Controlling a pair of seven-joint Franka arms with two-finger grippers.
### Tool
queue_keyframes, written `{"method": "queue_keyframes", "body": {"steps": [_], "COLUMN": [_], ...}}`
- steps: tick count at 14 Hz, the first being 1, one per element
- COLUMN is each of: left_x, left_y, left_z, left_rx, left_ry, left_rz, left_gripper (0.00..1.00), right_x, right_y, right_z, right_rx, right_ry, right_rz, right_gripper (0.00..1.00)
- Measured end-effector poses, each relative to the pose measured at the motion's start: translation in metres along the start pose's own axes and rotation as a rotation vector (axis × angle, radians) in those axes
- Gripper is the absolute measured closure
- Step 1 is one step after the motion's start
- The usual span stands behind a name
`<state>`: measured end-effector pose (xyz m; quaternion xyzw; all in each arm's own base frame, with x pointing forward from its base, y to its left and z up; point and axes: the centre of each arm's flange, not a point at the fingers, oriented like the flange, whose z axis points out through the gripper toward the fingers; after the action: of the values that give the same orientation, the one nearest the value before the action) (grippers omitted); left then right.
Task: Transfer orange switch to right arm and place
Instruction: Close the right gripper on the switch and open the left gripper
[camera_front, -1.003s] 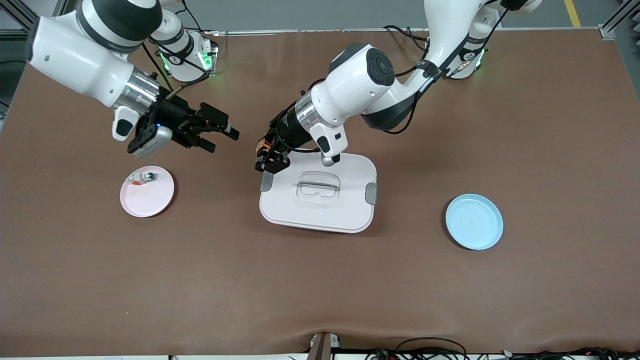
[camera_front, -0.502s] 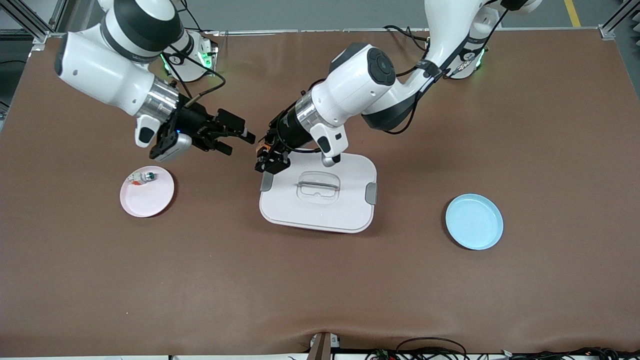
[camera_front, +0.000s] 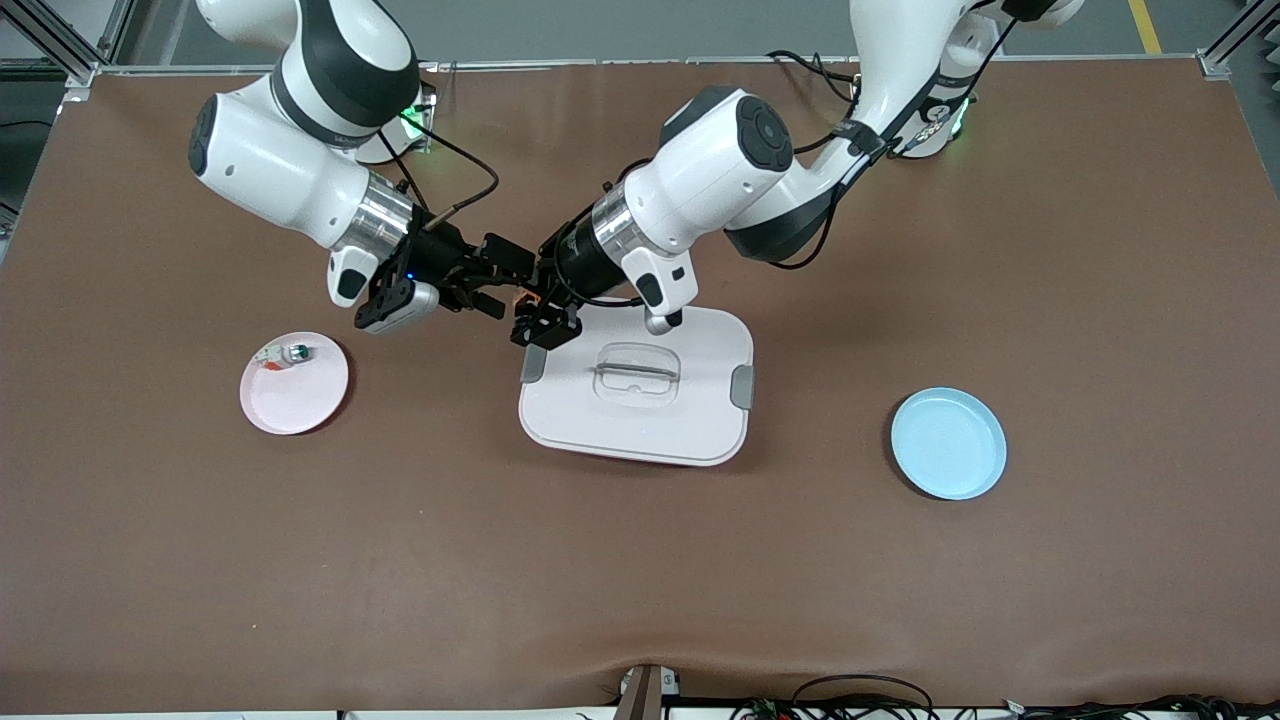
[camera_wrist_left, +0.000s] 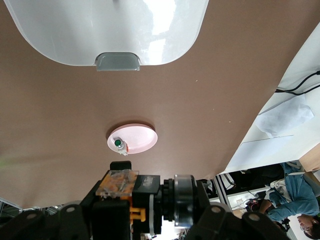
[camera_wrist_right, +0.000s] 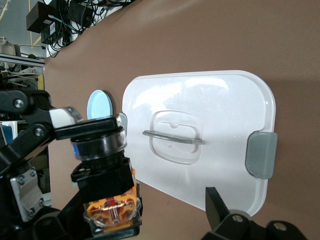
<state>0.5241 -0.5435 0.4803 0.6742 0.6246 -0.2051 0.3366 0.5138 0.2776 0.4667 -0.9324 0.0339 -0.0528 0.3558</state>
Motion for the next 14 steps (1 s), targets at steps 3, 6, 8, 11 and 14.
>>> {"method": "queue_keyframes", "body": {"steps": [3, 6, 8, 11, 14], "left_x": [0.000, 0.000, 0.000, 0.001, 0.001], "left_y": [0.000, 0.000, 0.000, 0.000, 0.000], "left_z": [0.000, 0.000, 0.000, 0.001, 0.001], "left_rx": [0.000, 0.000, 0.000, 0.002, -0.002], "left_ry": [0.000, 0.000, 0.000, 0.001, 0.000], "left_rz": [0.000, 0.000, 0.000, -0.001, -0.002], "left_gripper": [0.28, 0.28, 0.28, 0.28, 0.28], "right_x": [0.001, 0.003, 0.004, 0.004, 0.005], "right_y": [0.000, -0.004, -0.007, -0.014, -0.016], "right_z": [-0.001, -0.004, -0.006, -0.009, -0.011], "right_rx": [0.002, 0.008, 0.012, 0.024, 0.033], "right_ry": [0.003, 0.008, 0.013, 0.016, 0.018], "right_rz": [0.001, -0.002, -0.006, -0.038, -0.080], "right_gripper": [0.00, 0.04, 0.11, 0.48, 0.59]}}
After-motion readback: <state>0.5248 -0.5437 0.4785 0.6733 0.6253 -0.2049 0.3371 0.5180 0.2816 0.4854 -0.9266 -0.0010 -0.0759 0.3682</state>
